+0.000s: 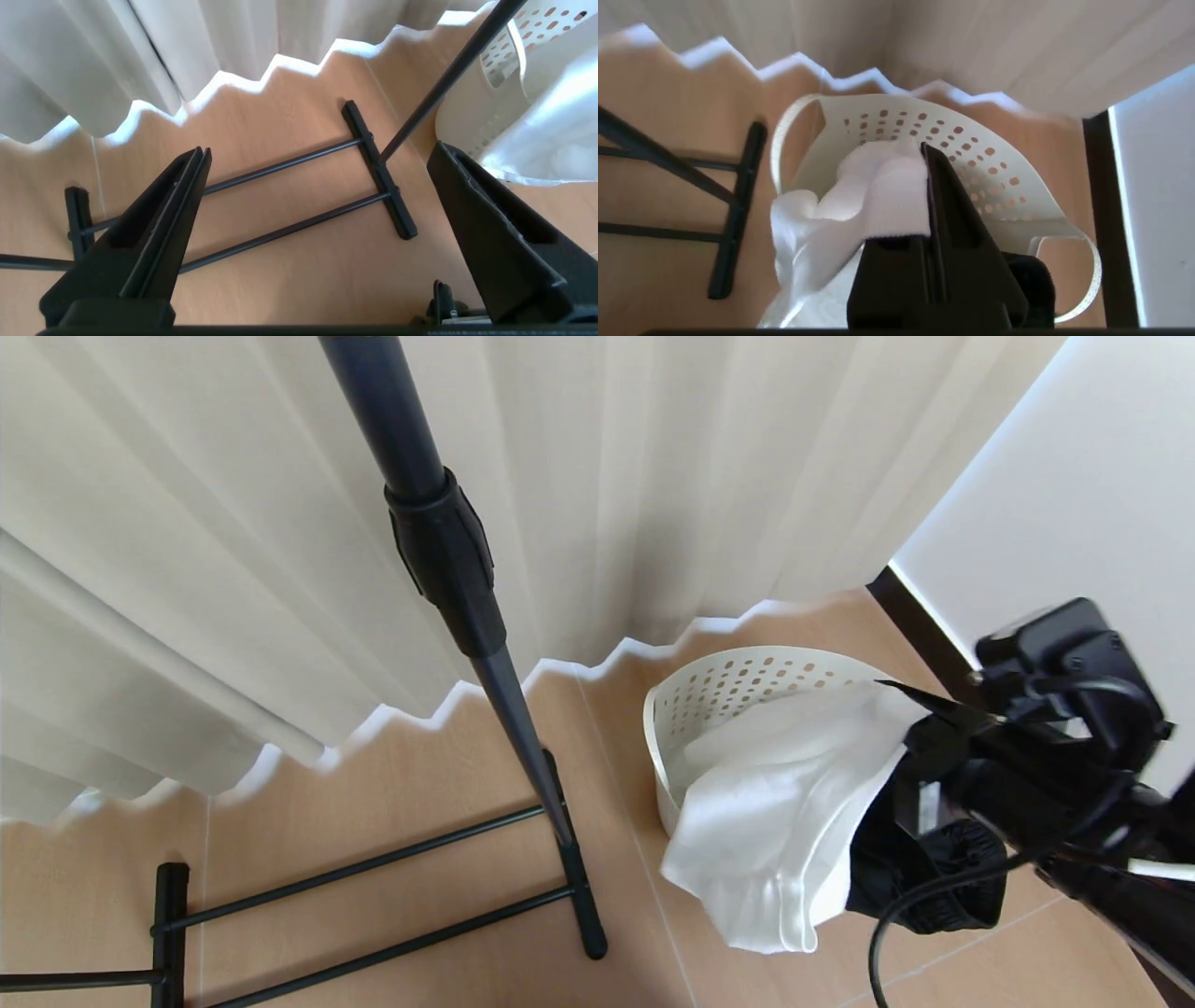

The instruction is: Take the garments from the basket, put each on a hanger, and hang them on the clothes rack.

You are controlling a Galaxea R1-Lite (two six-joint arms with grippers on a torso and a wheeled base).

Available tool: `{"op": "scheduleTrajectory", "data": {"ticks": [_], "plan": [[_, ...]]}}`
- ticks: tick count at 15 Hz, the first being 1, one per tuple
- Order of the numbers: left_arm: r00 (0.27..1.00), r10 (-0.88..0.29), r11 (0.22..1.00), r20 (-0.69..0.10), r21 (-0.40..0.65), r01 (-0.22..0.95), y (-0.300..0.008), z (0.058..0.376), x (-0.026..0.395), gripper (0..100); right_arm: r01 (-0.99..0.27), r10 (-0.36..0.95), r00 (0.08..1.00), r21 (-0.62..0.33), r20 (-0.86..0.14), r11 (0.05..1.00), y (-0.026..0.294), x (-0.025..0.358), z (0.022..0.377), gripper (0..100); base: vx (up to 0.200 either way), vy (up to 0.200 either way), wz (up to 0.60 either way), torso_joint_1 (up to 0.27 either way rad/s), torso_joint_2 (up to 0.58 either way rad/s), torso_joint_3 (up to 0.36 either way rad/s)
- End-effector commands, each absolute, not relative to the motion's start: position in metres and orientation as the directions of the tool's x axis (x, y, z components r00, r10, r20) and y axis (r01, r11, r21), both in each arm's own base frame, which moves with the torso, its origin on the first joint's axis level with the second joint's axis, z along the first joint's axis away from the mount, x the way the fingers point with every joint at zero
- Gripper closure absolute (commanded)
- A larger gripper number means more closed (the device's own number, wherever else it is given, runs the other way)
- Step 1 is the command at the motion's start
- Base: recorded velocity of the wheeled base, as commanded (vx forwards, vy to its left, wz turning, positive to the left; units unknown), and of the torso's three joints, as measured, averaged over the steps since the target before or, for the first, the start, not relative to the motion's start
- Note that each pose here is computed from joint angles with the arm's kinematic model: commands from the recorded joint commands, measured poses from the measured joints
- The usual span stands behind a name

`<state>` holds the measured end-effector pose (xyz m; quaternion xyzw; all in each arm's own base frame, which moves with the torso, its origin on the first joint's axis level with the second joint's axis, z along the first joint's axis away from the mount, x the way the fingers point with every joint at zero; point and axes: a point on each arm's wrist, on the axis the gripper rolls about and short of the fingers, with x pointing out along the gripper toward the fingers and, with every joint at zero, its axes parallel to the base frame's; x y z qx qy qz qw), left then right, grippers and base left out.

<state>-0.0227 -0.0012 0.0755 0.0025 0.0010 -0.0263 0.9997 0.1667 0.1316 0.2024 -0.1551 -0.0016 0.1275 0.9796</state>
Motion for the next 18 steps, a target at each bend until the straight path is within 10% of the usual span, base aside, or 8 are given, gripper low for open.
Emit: {"op": "scheduleTrajectory", "data": {"ticks": [1, 18], "plan": [[0.999, -0.052, 0.999, -0.002, 0.005, 0.052, -0.0012, 0.0755, -0.0227, 0, -0.263, 0.286, 0.957, -0.257, 0.056, 0.93, 0.1139, 0.1368, 0.2216, 100, 0.0, 0.0, 0.0, 0.0, 0.0, 0.0], [0.999, -0.052, 0.999, -0.002, 0.005, 0.052, -0.0012, 0.0755, -0.0227, 0, -0.266, 0.284, 0.958, -0.272, 0.03, 0.925, 0.1083, 0.1438, 0.2146, 100, 0.0, 0.0, 0.0, 0.003, -0.01, 0.157]]}}
